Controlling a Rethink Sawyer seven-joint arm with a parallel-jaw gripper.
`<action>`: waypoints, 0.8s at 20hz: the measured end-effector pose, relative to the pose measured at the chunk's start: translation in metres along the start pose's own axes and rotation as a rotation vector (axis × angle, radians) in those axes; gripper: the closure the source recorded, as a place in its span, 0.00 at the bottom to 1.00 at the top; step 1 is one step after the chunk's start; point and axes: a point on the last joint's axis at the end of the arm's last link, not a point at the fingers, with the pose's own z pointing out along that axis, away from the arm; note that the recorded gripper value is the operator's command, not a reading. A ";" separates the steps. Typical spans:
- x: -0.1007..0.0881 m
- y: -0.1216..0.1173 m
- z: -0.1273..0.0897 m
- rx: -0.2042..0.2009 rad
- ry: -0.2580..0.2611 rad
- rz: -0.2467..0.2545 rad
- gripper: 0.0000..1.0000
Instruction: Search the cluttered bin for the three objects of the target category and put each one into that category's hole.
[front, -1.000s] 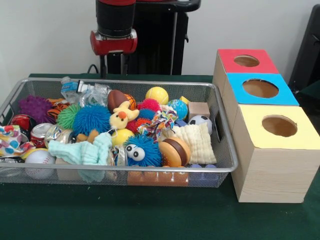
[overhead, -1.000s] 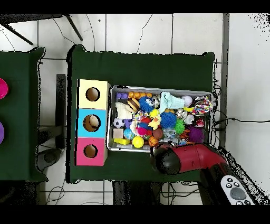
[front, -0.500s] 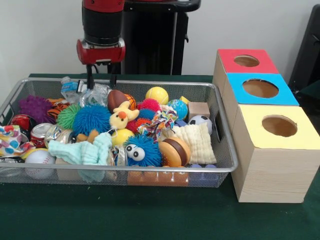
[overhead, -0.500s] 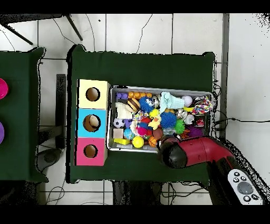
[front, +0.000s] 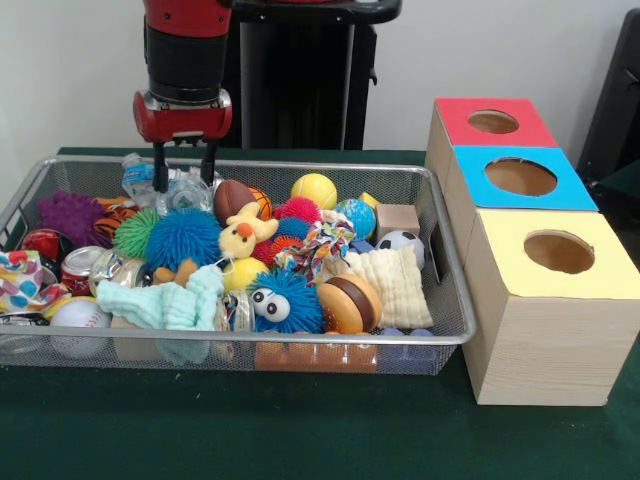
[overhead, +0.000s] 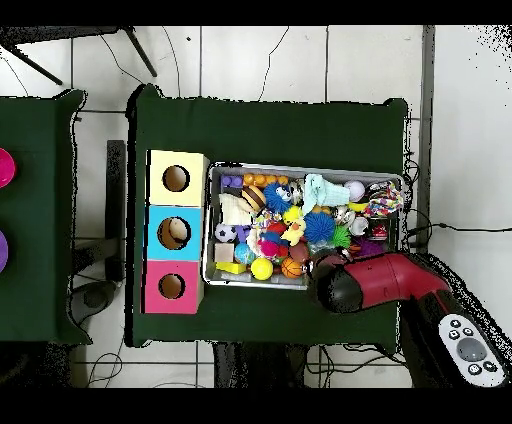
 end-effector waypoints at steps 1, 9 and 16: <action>0.000 0.000 0.000 -0.001 -0.001 -0.002 0.00; -0.003 0.002 0.004 -0.009 -0.012 -0.014 0.00; -0.001 -0.003 0.008 -0.023 -0.022 0.003 0.00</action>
